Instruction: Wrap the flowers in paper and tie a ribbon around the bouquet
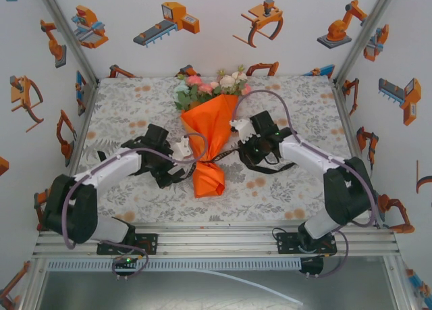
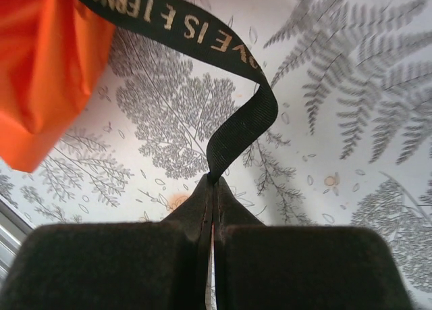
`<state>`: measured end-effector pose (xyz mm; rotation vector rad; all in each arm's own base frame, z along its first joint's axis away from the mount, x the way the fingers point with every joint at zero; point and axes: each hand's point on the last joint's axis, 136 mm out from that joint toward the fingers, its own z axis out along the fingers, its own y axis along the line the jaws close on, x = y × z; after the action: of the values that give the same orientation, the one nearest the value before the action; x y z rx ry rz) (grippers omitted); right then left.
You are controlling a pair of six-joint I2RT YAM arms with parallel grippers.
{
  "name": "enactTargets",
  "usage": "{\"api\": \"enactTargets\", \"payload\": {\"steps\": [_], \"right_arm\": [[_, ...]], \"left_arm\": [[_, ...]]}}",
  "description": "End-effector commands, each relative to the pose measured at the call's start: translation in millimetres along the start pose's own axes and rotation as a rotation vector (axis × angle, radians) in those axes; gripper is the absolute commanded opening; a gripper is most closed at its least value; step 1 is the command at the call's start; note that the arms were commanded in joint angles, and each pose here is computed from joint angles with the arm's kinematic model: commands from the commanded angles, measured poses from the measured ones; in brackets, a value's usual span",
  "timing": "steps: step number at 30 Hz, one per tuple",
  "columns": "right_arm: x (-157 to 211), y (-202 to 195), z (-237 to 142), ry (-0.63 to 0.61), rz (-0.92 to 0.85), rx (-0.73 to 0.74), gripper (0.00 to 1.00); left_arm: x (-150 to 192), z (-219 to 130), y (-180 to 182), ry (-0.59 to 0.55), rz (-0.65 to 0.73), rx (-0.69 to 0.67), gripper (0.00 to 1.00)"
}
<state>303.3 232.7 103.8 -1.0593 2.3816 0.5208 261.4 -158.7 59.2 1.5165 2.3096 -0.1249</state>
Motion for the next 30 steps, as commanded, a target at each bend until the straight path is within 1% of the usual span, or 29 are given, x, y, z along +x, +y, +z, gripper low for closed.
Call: {"api": "enactTargets", "payload": {"steps": [1, 5, 9, 11, 14, 18, 20, 21, 23, 25, 28, 30], "right_arm": [[-5.3, 2.5, -6.2, -0.049, 0.03, -0.021, 0.0], [-6.7, 6.6, -10.8, -0.064, 0.026, -0.033, 0.0], [-6.5, 9.6, -14.2, -0.074, 0.026, -0.044, 0.0], [-6.1, 10.2, -15.3, -0.077, 0.027, -0.044, 0.0], [-6.4, 10.2, -16.2, -0.079, 0.029, -0.044, 0.0], [-8.6, 8.5, -18.6, -0.086, 0.037, -0.03, 0.0], [-11.5, 8.2, -21.5, -0.095, 0.042, -0.025, 0.0], [-13.7, 7.9, -23.8, -0.104, 0.046, -0.021, 0.0], [-17.1, 7.3, -28.8, -0.121, 0.053, -0.009, 0.0], [-18.7, 5.9, -33.0, -0.138, 0.063, 0.008, 0.0], [-21.4, 2.6, -38.2, -0.174, 0.101, 0.036, 0.0], [-26.3, 5.6, -39.6, -0.222, 0.126, 0.018, 0.0]], "left_arm": [[-0.4, 11.2, 11.3, 0.037, 0.06, -0.04, 0.83], [8.8, 25.0, 21.6, 0.096, 0.07, -0.08, 0.76], [18.7, 30.8, 24.1, 0.134, 0.083, -0.094, 0.74], [21.7, 32.8, 27.2, 0.147, 0.087, -0.102, 0.7], [24.2, 37.1, 27.7, 0.157, 0.071, -0.077, 0.55], [23.7, 42.7, 22.9, 0.158, 0.058, -0.038, 0.27], [22.3, 42.5, 22.3, 0.155, 0.055, -0.032, 0.11], [19.8, 39.4, 23.6, 0.146, 0.054, -0.04, 0.0], [5.7, 25.8, 28.1, 0.083, 0.043, -0.063, 0.0], [-16.7, 1.3, 35.2, -0.032, 0.01, -0.104, 0.0], [-65.6, -60.5, 41.6, -0.326, -0.074, -0.155, 0.0], [-95.4, -102.8, 40.6, -0.552, -0.142, -0.168, 0.0]]}}
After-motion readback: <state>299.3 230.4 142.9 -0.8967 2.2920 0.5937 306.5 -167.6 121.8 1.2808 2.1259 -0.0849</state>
